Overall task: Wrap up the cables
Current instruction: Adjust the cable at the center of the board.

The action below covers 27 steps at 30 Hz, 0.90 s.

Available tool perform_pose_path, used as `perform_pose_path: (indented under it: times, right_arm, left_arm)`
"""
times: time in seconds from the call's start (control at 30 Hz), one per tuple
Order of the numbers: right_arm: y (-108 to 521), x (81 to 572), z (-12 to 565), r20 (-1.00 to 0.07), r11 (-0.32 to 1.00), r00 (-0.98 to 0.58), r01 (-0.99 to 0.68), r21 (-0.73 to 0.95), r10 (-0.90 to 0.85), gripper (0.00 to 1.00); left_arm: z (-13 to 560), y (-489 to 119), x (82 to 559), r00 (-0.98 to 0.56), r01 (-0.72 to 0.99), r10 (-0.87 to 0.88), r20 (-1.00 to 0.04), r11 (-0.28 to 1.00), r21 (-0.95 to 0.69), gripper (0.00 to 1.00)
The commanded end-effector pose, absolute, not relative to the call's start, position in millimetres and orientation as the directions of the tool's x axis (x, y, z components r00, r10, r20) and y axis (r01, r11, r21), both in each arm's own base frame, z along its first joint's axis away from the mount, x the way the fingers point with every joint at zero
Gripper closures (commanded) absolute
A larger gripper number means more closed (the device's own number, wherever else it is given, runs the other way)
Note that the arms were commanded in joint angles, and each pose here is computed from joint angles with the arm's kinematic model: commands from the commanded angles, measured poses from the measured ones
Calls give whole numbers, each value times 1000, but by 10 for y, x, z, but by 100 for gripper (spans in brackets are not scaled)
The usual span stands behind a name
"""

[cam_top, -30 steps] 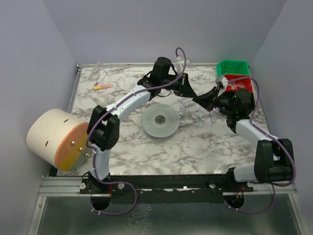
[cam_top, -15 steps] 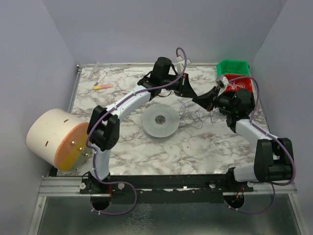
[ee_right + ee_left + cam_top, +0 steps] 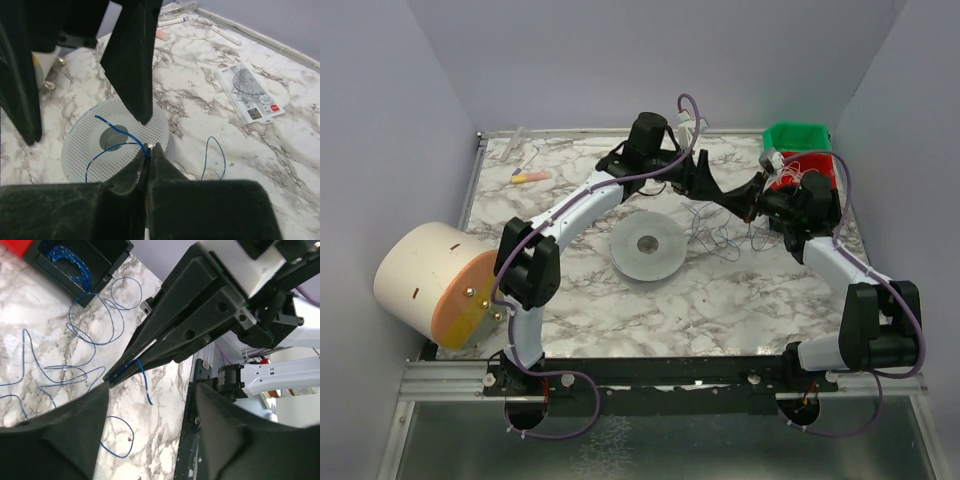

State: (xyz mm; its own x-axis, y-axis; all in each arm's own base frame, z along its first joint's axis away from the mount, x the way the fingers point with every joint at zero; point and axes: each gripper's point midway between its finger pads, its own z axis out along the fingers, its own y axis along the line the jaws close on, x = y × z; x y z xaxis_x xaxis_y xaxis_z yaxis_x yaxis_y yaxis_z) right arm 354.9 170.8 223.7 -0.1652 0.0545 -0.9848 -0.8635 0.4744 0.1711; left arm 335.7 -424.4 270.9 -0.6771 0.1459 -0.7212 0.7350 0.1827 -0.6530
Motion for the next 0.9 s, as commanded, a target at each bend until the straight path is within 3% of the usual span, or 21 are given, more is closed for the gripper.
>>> perform_pose_path:
  times: [0.0,0.03,0.07,0.1,0.37,0.87]
  right_arm:
    - [1611,3677,2219,-989,528,-147,-839,133,16,100]
    - [1595,3687,2220,-990,535,-144,-835,128,12,100]
    - [1584,3692,2229,-990,540,-139,-833,121,8,100]
    - [1570,3698,2225,-991,545,-137,-830,117,4,99]
    - [1577,3660,2262,-991,531,-131,-840,111,0,100]
    - [1617,3521,2295,-997,463,-56,-886,24,-56,100]
  left_arm:
    - [3400,-3971,3361,-562,822,82,-823,168,-545,17]
    - [3453,-3885,3405,-550,827,69,-832,187,-531,15]
    - [3486,-3817,3443,-538,830,57,-841,209,-517,3]
    - [3486,-3744,3490,-531,829,48,-846,239,-506,1]
    - [3146,-3627,3580,-528,817,88,-845,325,-477,1]
    - [2626,-4220,3276,-596,803,261,-760,179,-568,11]
